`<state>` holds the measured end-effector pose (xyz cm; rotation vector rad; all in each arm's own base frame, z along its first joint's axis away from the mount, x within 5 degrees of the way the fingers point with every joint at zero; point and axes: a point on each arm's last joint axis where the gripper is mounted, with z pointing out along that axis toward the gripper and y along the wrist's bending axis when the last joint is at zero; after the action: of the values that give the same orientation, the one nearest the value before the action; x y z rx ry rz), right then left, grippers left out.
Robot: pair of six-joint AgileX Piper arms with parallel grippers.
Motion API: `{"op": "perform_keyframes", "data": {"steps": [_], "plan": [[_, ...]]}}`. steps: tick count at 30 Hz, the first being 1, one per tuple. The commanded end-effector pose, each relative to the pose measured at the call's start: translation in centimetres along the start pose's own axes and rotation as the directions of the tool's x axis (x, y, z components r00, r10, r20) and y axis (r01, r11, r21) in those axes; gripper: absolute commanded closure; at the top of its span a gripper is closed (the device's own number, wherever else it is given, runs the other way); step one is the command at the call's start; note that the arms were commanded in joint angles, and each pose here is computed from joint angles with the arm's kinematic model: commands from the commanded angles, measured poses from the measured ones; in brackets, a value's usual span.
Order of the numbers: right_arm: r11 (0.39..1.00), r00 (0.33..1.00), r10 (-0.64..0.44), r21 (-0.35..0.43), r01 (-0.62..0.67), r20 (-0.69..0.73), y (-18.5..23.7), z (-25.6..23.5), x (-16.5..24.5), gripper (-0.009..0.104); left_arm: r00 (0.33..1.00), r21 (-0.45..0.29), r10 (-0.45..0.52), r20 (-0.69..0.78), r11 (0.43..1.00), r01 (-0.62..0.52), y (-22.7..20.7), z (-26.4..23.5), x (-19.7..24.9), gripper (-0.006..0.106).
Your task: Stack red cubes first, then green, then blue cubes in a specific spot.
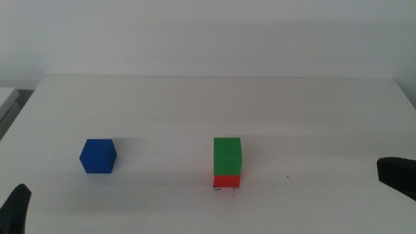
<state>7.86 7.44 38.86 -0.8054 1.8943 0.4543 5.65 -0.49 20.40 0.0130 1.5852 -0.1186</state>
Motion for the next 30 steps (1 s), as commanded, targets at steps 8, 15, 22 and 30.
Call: {"op": "perform_keyframes", "data": {"steps": [8, 15, 22, 30], "plan": [[1.0, 1.0, -0.001, 0.006, 0.001, 0.013, -0.1, 0.0, 0.0, 0.002, 0.842, -0.006, -0.042, -0.538, 0.999, 0.046, -1.2, 4.3, -10.0, 0.007], [1.0, 1.0, -0.001, 0.006, 0.001, 0.013, -0.1, 0.0, 0.0, 0.002, 0.455, -0.046, -0.052, -0.889, 0.999, 0.025, -1.5, 12.4, -14.9, 0.007], [1.0, 1.0, -0.001, 0.006, 0.001, 0.013, -0.1, 0.0, 0.0, 0.002, 0.428, -0.028, -0.038, -0.903, 0.999, 0.031, -1.5, 21.0, -12.9, 0.007], [1.0, 1.0, -0.005, 0.006, 0.005, 0.013, -0.1, 0.0, 0.0, 0.002, 0.366, -0.069, -0.076, -0.928, 0.997, 0.033, -1.0, 26.4, -7.1, 0.007]]}}
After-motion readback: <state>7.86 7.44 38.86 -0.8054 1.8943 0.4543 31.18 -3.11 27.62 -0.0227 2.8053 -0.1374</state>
